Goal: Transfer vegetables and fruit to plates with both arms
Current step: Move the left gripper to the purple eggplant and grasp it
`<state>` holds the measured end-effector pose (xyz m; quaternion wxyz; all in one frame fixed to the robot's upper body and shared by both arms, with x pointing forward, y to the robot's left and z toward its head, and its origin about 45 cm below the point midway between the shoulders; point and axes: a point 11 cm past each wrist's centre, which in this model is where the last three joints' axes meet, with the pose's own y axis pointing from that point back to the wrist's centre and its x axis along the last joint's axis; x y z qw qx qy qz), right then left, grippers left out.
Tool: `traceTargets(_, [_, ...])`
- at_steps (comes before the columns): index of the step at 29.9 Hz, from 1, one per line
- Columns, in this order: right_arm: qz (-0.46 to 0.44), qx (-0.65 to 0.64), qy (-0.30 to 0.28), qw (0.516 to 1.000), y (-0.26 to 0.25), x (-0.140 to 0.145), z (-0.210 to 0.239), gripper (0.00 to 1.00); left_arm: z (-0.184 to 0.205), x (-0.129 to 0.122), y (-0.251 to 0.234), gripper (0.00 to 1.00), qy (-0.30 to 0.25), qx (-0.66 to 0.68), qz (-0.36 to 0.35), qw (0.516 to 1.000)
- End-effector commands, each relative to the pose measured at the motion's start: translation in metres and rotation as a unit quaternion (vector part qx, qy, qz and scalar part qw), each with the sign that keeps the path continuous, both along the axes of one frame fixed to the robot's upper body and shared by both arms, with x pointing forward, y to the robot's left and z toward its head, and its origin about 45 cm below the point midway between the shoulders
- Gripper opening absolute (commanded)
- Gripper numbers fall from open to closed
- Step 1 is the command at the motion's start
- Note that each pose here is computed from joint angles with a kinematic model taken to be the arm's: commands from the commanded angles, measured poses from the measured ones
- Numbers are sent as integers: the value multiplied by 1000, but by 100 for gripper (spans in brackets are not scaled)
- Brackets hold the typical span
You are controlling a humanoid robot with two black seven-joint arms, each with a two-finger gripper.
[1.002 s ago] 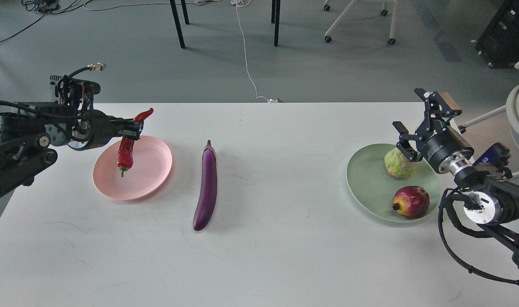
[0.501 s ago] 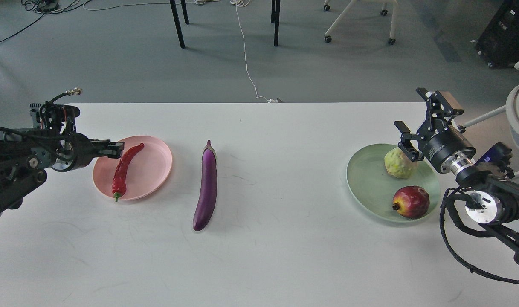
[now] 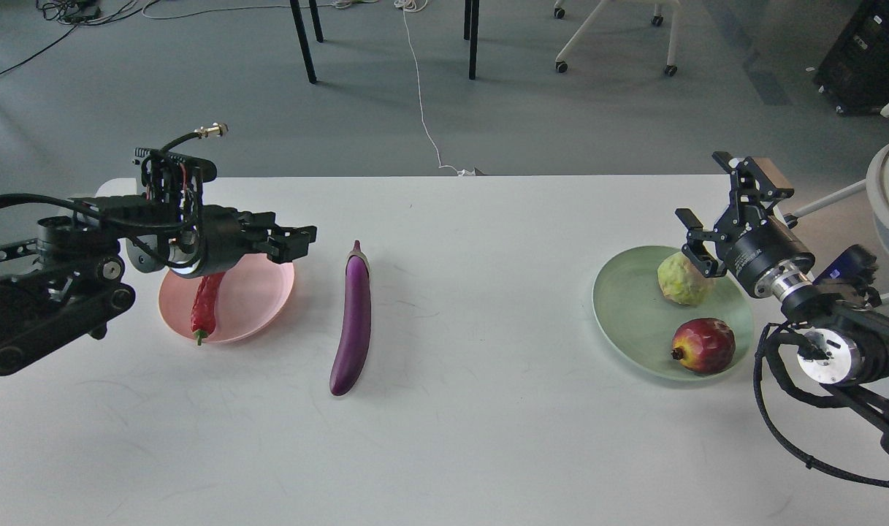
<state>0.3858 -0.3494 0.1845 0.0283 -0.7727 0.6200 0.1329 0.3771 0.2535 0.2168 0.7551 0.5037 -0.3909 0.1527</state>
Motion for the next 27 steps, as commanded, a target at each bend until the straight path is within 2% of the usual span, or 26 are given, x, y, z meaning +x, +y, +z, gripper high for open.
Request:
traceTargets(1, [-1, -1, 0, 1000, -1, 0, 0, 97, -21, -22, -25, 81, 24, -4, -15, 1000])
traceTargets(3, [-1, -1, 0, 1000, -1, 0, 0, 97, -30, -27, -31, 83, 32, -4, -17, 999])
traceTargets(6, [-1, -1, 0, 1000, -1, 0, 0, 97, -43, -29, -26, 92, 45, 2, -9, 999])
traceTargets(8, [-1, -1, 2, 1000, -1, -1, -1, 97, -53, -33, -23, 94, 57, 2, -2, 998])
traceTargets(20, [-2, -1, 1, 1000, -2, -1, -1, 97, -72, -34, -56, 94, 71, -2, -4, 997])
traceTargets(27, [-3, 0, 1, 1000, -2, -2, -1, 97, -88, -35, -51, 88, 76, 27, -7, 997])
